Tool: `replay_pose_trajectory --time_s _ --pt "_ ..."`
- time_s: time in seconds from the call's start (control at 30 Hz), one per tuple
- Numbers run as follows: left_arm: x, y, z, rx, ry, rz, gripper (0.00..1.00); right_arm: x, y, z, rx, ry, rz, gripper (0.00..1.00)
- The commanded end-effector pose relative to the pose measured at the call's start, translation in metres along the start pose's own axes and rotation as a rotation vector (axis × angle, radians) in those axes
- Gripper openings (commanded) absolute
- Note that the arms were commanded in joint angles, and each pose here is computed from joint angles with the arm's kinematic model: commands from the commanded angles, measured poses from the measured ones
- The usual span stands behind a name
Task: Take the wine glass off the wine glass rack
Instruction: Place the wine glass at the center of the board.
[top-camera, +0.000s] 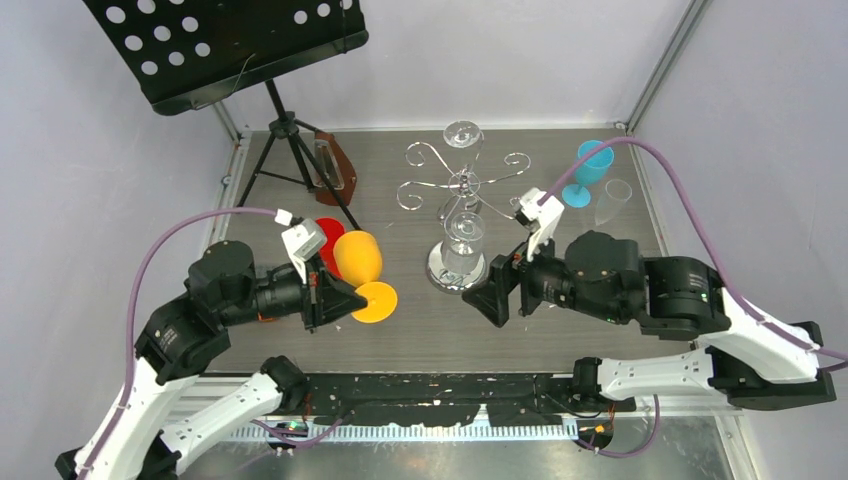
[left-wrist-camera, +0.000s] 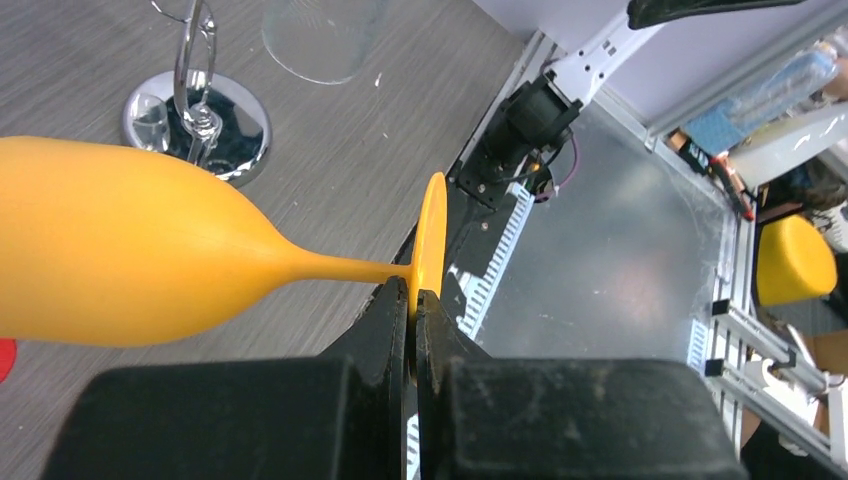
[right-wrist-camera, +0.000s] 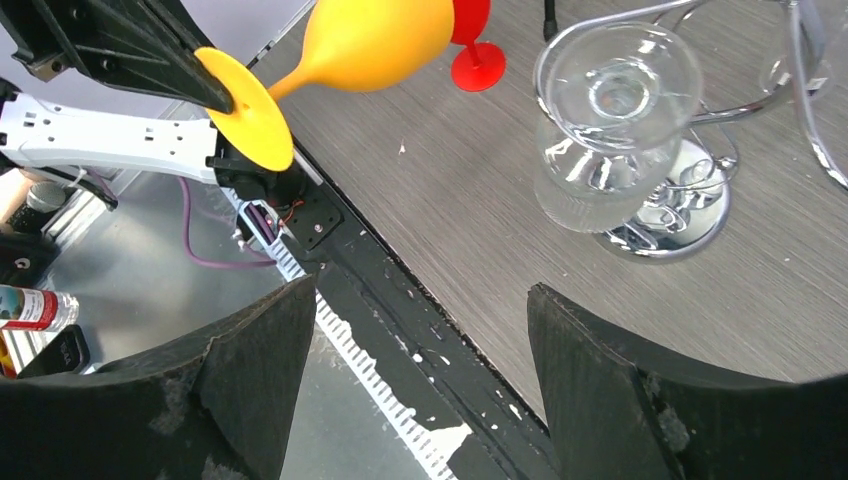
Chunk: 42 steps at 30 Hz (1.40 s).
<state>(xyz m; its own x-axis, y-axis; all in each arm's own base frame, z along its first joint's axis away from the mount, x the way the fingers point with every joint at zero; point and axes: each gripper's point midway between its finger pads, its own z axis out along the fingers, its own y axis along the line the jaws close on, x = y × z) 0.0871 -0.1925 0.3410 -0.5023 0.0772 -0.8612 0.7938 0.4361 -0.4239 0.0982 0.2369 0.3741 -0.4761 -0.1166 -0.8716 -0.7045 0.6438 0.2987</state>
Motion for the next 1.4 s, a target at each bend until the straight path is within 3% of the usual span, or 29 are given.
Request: replay_pose_trajectory --time_s 0.0,0.53,1.1,1.37 --pt "0.001 0.005 0.005 -0.023 -0.004 0.113 0.00 -0.017 0.019 0.008 -0.048 -0.030 0.031 0.84" --pt "0.014 0.007 0.016 -0.078 0.022 0.391 0.00 -0.033 0.051 0.067 -0.096 -0.005 0.143 0.84" --pt "0.021 0.021 0.027 -0.285 0.006 0.593 0.00 -0.013 0.076 0.140 -0.168 0.129 0.200 0.83" --pt "0.022 0.011 0.026 -0.302 -0.008 0.647 0.00 0.007 0.073 0.166 -0.136 0.189 0.197 0.80"
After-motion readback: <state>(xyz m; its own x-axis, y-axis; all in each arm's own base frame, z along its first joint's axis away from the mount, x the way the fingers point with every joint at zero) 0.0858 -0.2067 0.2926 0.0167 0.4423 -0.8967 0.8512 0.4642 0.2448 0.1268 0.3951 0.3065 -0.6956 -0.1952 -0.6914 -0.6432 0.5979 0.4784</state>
